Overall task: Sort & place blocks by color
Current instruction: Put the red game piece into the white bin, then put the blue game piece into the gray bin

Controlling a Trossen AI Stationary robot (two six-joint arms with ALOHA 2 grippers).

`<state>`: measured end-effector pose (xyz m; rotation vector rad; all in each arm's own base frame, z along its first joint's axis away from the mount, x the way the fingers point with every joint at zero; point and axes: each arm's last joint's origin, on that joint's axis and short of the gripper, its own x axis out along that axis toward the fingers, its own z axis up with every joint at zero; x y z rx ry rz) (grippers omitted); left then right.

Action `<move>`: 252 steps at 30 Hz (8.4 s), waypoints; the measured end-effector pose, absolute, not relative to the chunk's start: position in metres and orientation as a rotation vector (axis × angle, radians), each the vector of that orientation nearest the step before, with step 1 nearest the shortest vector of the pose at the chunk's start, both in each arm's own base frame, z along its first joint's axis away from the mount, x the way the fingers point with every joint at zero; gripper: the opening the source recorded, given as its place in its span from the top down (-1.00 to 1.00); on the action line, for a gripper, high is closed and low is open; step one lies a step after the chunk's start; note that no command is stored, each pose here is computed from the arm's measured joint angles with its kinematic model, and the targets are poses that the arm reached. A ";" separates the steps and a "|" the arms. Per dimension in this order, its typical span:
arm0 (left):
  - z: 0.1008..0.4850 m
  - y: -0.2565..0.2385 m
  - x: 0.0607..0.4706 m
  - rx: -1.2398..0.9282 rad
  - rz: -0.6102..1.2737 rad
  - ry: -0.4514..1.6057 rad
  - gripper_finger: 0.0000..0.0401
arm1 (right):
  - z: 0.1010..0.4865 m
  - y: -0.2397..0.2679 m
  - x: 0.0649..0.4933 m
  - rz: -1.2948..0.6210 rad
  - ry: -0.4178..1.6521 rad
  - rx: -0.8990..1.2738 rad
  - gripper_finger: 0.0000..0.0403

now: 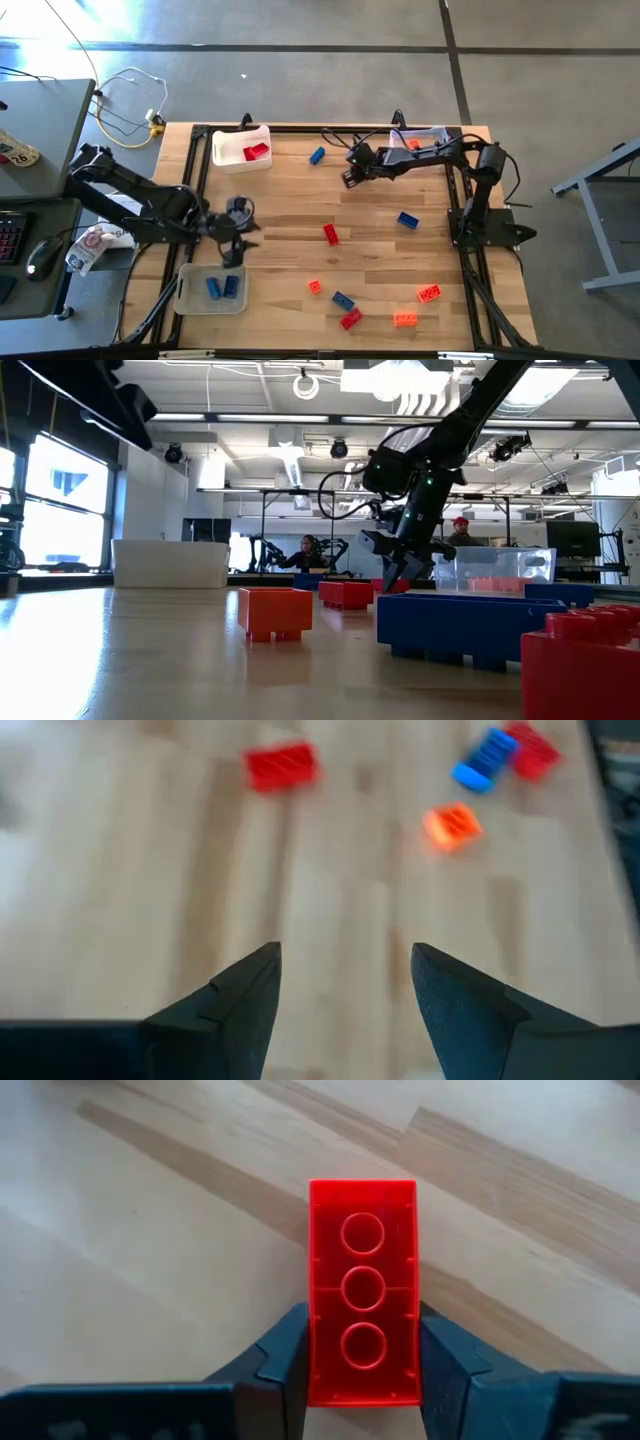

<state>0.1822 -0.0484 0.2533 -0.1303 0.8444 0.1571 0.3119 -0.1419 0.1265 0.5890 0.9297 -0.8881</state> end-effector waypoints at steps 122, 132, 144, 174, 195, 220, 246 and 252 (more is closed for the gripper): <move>0.283 0.045 0.266 -0.053 0.170 0.308 0.18 | 0.268 -0.019 0.348 0.124 0.241 0.079 0.45; 0.282 0.045 0.266 -0.015 0.144 0.319 0.45 | 0.267 -0.019 0.348 0.122 0.254 0.118 0.17; 0.275 0.046 0.261 0.029 0.181 0.418 0.45 | 0.261 -0.021 0.346 0.043 0.307 0.145 0.06; 0.261 0.128 0.168 -0.044 0.799 0.899 0.42 | 0.209 -0.007 0.307 -0.114 0.997 0.334 0.06; 0.234 0.179 0.141 -0.364 0.950 0.965 0.41 | 0.205 0.007 0.272 -0.381 1.273 0.328 0.06; 0.199 0.205 0.137 -0.457 0.983 1.110 -0.03 | 0.235 0.010 0.215 -0.525 1.481 0.360 0.06; 0.300 0.171 0.175 -0.340 0.717 0.829 -0.17 | 0.235 0.010 0.210 -0.534 1.542 0.393 0.06; 0.305 0.143 0.186 -0.325 0.603 0.846 -0.17 | 0.234 0.005 0.211 -0.543 1.539 0.371 -0.01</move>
